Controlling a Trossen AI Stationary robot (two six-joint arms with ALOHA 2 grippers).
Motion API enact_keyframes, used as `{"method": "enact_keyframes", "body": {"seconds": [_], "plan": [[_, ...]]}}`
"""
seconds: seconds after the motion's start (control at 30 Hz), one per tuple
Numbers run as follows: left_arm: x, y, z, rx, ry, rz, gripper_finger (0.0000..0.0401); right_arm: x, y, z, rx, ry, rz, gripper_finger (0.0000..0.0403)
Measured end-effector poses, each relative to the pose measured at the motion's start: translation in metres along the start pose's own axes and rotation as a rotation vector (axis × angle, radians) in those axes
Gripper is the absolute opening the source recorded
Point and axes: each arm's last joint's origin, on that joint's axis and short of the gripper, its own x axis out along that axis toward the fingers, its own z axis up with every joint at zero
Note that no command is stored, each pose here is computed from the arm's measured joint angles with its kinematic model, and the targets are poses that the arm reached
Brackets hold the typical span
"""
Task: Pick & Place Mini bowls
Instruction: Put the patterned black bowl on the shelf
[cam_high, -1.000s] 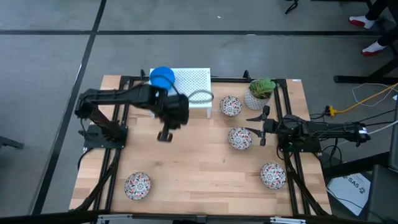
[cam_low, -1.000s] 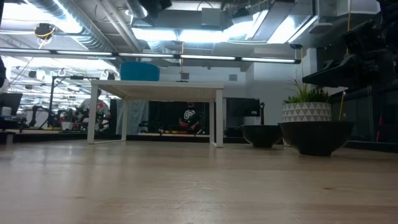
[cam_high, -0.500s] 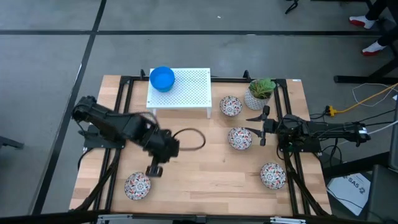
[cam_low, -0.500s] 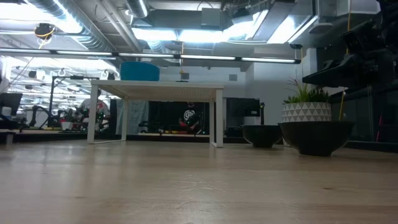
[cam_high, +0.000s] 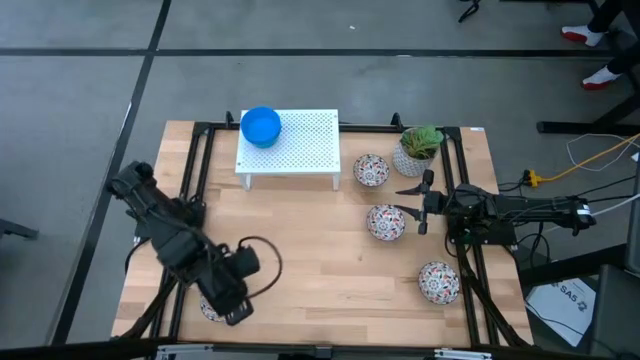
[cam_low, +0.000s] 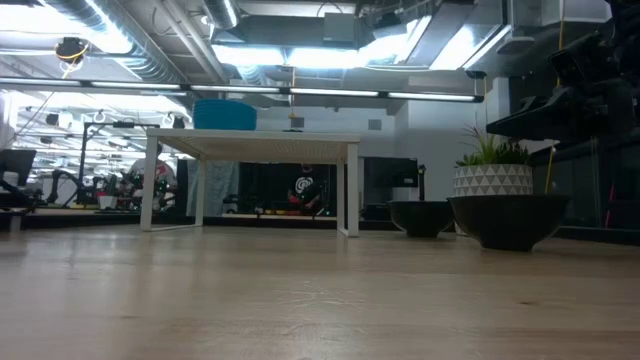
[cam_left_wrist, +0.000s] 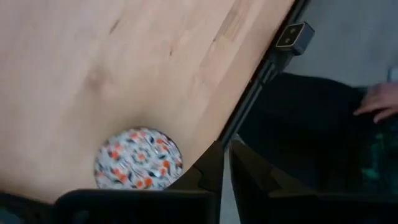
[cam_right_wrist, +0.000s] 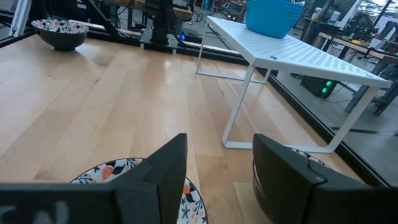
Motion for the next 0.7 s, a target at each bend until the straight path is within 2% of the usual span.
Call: {"method": "enact_keyframes", "body": {"seconds": [0.23, 0.47, 0.57, 0.7], "plan": [[0.026, -0.012, -0.020, -0.133, 0.017, 0.099, 0.0065, 0.000, 0.000, 0.000, 0.000, 0.000, 0.000, 0.0182], [0.075, -0.021, -0.028, -0.119, 0.146, 0.266, 0.0112, 0.000, 0.000, 0.000, 0.000, 0.000, 0.000, 0.0182], [0.092, -0.023, -0.032, -0.121, 0.228, 0.313, 0.0126, 0.000, 0.000, 0.000, 0.000, 0.000, 0.000, 0.0182], [0.109, -0.026, -0.038, -0.106, 0.251, 0.356, 0.0134, 0.000, 0.000, 0.000, 0.000, 0.000, 0.000, 0.0182]]}}
